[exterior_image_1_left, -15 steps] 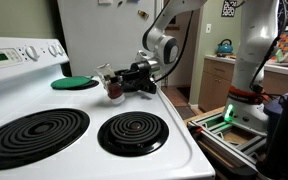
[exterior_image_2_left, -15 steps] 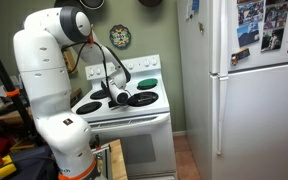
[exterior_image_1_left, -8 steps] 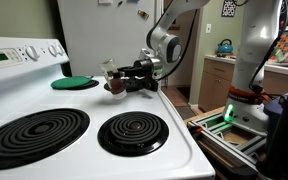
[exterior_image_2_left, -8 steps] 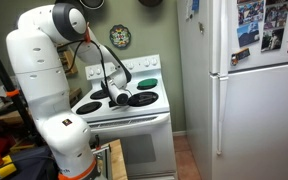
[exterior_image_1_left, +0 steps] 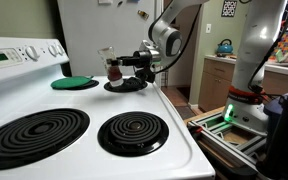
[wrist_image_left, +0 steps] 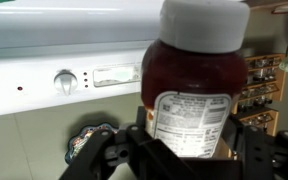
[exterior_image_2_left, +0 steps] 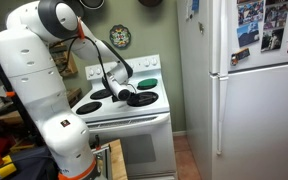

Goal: Set the ketchup bottle upright on the stove

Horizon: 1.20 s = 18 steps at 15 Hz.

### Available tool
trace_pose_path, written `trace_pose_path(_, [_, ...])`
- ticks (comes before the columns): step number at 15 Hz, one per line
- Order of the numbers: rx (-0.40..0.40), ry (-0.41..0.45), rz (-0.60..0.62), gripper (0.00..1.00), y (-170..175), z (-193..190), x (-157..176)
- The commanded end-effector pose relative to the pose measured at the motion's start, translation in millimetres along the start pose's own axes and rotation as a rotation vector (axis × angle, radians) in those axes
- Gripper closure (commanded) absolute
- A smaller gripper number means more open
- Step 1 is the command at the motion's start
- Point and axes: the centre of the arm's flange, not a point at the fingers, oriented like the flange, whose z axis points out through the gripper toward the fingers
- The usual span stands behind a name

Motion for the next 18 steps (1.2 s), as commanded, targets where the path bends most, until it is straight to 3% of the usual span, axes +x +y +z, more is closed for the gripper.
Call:
trace_pose_path(1, [-0.035,0.101,-0.055,0.55,-21,15,-53])
trace_pose_path(14, [-0.004,0.034,0.023,0.55,-40,2,-78])
trace_pose_path(18, [0.012,0.024,0.032,0.55,-49,-22,-61])
